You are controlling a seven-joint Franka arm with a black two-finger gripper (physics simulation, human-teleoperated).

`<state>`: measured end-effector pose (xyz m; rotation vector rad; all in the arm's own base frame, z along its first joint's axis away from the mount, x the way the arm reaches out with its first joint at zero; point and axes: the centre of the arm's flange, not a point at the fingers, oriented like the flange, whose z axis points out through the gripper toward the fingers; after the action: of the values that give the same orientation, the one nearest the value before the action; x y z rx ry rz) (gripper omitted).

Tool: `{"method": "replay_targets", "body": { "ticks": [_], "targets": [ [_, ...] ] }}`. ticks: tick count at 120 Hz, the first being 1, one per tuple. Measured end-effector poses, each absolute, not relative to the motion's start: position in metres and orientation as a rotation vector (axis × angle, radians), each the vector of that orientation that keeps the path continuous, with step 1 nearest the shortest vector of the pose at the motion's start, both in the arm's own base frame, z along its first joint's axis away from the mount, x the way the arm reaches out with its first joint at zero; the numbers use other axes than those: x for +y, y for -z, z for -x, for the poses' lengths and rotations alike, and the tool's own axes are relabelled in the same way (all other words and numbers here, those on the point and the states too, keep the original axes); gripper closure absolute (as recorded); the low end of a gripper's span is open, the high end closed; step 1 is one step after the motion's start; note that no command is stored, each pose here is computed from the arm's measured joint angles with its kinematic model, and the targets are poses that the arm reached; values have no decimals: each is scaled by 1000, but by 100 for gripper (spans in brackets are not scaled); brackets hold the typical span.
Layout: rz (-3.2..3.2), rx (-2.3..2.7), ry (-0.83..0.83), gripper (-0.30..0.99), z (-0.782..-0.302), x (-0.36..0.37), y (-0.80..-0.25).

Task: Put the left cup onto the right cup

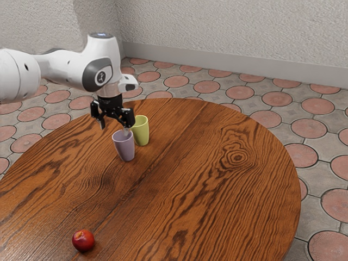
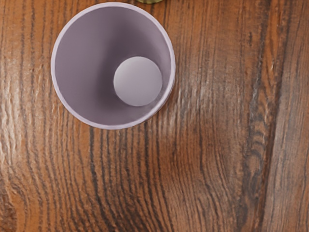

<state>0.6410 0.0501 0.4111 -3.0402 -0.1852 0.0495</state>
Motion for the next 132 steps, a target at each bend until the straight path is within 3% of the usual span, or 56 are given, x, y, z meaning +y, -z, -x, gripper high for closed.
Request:
{"method": "replay_targets", "body": {
  "ticks": [49,104,109,132],
  "targets": [
    [3072,-227,57,0,-699,62,-362],
    [3086,-240,8,0,-706,66,-311],
    [3086,-244,11,5,-706,68,-311],
    [3078,-235,32,51,-707,73,-315]
  ]
}}
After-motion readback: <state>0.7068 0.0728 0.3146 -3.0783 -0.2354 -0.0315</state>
